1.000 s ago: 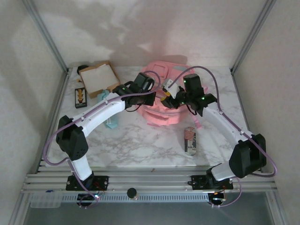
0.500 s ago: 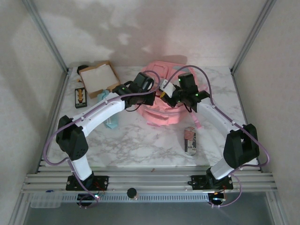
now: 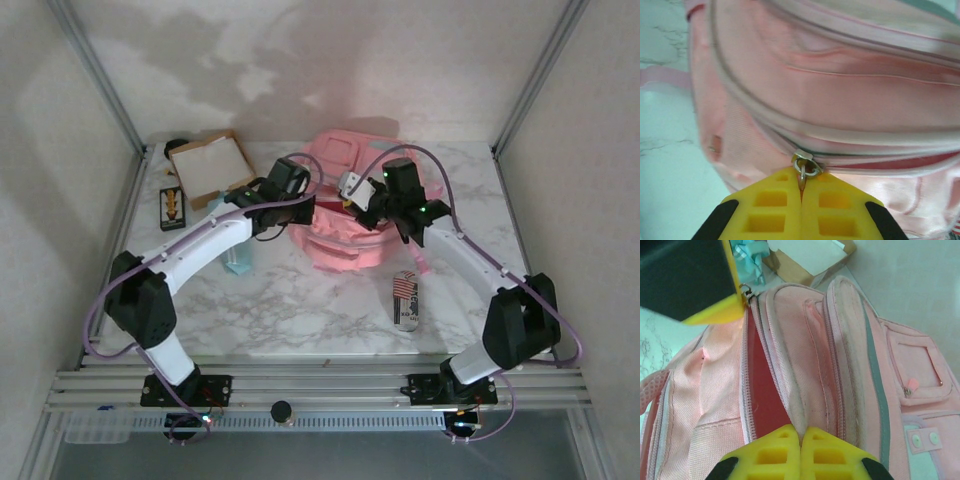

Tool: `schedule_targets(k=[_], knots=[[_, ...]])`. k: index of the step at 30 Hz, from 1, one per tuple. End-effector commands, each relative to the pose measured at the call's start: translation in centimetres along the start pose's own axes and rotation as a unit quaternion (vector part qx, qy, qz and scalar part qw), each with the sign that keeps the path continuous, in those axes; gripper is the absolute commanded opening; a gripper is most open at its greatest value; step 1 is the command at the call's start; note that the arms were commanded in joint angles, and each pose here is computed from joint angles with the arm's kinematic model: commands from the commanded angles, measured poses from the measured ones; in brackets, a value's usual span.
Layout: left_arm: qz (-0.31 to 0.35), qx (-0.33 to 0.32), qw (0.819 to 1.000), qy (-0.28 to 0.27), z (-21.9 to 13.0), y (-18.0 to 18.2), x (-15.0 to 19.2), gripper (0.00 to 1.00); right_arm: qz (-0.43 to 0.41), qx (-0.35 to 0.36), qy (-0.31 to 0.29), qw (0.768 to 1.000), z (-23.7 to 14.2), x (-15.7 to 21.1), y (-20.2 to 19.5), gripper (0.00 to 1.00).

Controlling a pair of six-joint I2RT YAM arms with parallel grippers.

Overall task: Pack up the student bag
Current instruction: Unzip the student bag at the top-center of the table.

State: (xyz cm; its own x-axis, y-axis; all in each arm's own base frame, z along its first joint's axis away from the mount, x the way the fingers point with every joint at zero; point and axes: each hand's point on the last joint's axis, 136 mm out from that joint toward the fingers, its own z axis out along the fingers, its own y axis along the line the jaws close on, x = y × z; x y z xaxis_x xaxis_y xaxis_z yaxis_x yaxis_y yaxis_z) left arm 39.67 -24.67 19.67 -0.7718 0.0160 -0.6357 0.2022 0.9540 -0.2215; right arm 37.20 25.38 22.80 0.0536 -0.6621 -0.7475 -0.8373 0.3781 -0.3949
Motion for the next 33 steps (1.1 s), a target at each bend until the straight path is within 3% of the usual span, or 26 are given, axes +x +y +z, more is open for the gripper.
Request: schedule_targets(k=[1,10,16,17,18,22,30,33], knots=[[-0.035,-0.092,0.995,-0.014,-0.9,6.4,-0.5,0.00,-0.020,0.077,-0.023,0.997,-3.4,-0.9,-3.4,0.00],[-0.054,-0.133,0.990,-0.010,1.9,11.4,0.3,0.00,0.002,0.148,-0.028,0.989,-6.7,1.2,-5.4,0.00],[-0.048,0.001,0.998,-0.036,0.2,5.7,2.5,0.00,-0.006,0.129,-0.055,0.990,-6.5,-0.5,-4.3,0.00],[-0.048,0.014,0.998,-0.038,-0.1,5.0,2.4,0.00,-0.009,0.118,-0.056,0.991,-6.0,-0.7,-3.5,0.06],[-0.044,0.024,0.998,-0.038,-0.2,4.4,2.4,0.00,-0.010,0.108,-0.053,0.993,-5.5,-0.8,-2.9,0.22],[-0.030,0.067,0.996,-0.047,-1.0,1.4,1.4,0.00,-0.014,0.058,-0.008,0.998,-2.4,0.2,0.0,0.39],[0.000,0.093,0.995,-0.046,-2.5,-1.6,1.6,0.00,-0.036,0.032,0.013,0.999,0.3,-1.2,1.6,0.60],[-0.003,0.089,0.995,-0.047,-2.8,-1.5,1.5,0.00,-0.040,0.020,0.034,0.998,1.6,-0.8,1.9,0.63]])
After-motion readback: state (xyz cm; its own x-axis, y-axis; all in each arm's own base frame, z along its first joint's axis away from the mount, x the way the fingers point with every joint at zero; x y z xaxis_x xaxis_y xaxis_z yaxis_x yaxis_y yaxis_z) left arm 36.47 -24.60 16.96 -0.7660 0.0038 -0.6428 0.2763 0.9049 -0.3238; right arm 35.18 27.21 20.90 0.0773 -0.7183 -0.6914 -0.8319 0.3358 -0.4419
